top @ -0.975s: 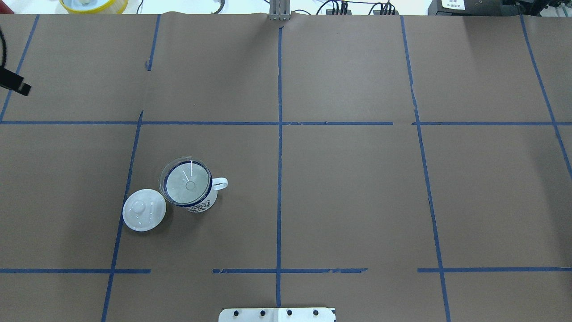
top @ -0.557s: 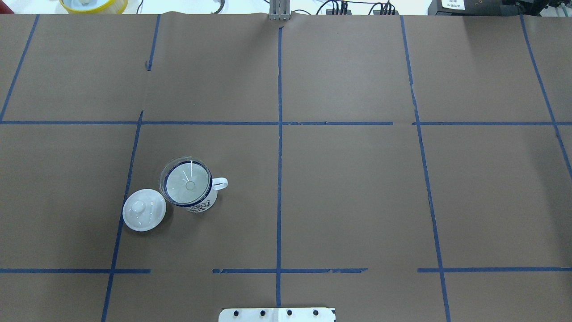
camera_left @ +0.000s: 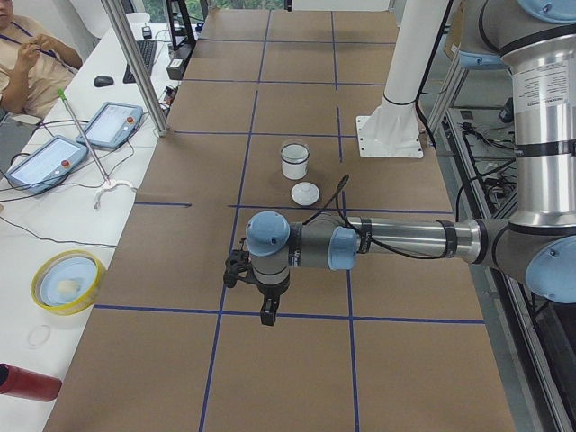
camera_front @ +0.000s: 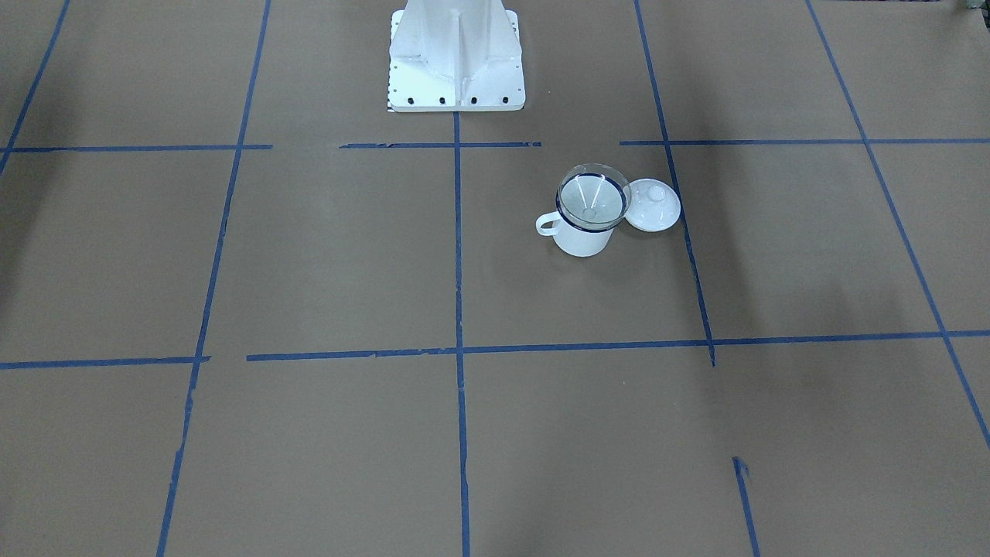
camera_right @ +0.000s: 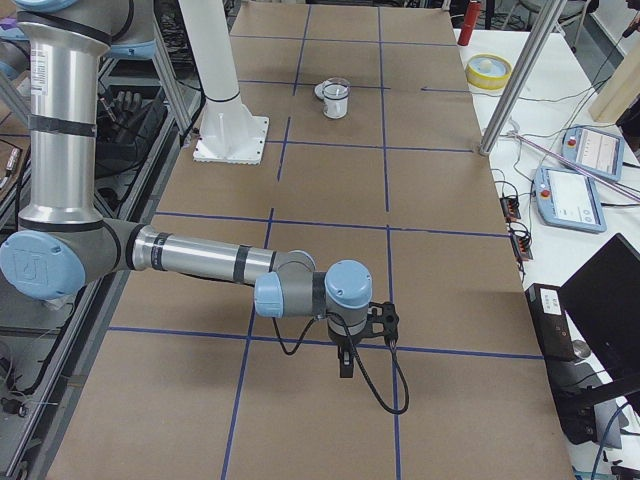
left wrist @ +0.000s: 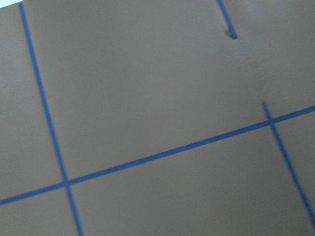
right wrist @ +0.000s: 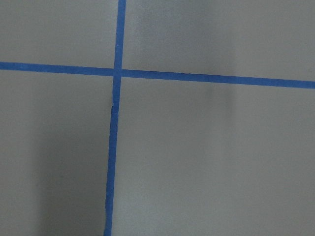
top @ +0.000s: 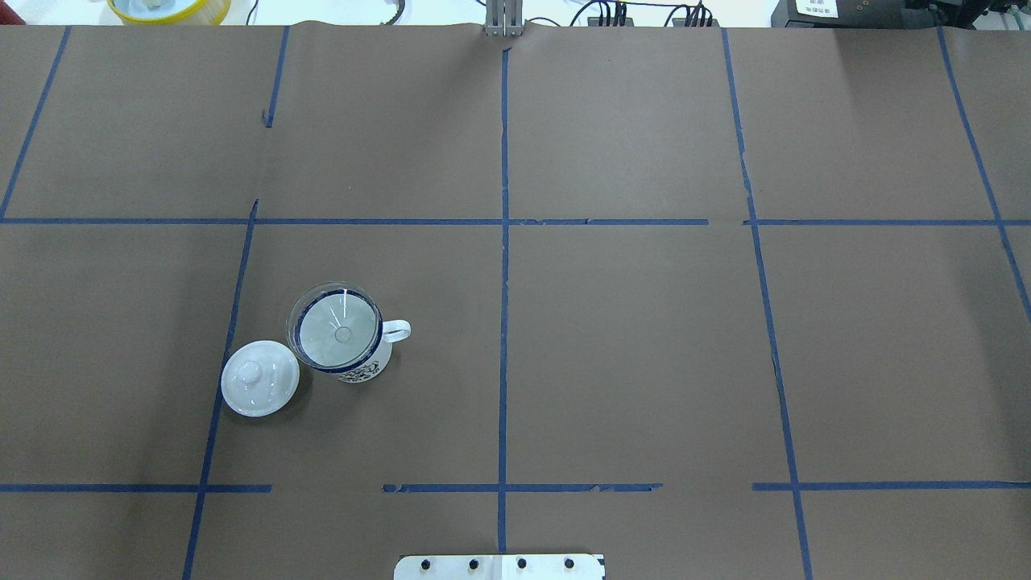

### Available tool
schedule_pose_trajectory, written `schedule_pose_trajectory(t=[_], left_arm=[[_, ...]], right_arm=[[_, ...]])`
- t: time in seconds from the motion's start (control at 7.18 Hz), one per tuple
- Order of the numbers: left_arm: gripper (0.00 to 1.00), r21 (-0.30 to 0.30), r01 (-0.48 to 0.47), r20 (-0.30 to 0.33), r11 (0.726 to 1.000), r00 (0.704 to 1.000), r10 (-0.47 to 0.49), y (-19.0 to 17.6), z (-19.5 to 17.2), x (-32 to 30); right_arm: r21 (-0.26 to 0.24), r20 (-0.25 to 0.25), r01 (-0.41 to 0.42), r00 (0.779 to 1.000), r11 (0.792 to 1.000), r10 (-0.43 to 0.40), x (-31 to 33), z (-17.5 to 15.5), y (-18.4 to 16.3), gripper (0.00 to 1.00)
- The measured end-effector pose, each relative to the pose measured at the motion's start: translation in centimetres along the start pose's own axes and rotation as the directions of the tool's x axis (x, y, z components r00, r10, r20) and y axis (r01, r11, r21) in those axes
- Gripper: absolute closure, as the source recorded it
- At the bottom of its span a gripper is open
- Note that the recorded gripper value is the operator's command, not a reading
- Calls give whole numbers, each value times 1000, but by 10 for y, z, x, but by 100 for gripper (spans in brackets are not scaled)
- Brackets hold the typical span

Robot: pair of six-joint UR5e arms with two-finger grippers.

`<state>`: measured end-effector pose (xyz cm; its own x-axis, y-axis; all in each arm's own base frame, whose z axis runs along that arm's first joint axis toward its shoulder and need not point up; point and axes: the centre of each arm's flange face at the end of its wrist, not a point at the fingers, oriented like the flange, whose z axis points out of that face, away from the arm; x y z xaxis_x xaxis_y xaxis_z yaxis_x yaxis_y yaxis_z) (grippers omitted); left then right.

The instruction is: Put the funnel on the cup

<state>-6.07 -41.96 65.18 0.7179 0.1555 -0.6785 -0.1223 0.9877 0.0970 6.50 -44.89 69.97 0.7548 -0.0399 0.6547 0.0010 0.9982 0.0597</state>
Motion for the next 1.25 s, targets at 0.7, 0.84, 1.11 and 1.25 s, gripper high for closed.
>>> schedule_pose_trajectory(t=[0.7, 0.84, 1.11, 1.25], left_arm=[[0, -35, 25, -5, 999, 1000, -25, -2, -4, 0], [0, -26, 19, -4, 999, 1000, -19, -7, -8, 3], [0, -13, 8, -3, 1000, 1000, -8, -12, -14, 8], [0, -10, 5, -2, 1000, 1000, -5, -13, -15, 9]], right_arm=[[0, 0, 0, 1000, 1000, 0, 0, 0, 0, 0], [0, 0, 0, 1000, 1000, 0, 0, 0, 0, 0], [0, 0, 0, 1000, 1000, 0, 0, 0, 0, 0], [0, 0, 0, 1000, 1000, 0, 0, 0, 0, 0]])
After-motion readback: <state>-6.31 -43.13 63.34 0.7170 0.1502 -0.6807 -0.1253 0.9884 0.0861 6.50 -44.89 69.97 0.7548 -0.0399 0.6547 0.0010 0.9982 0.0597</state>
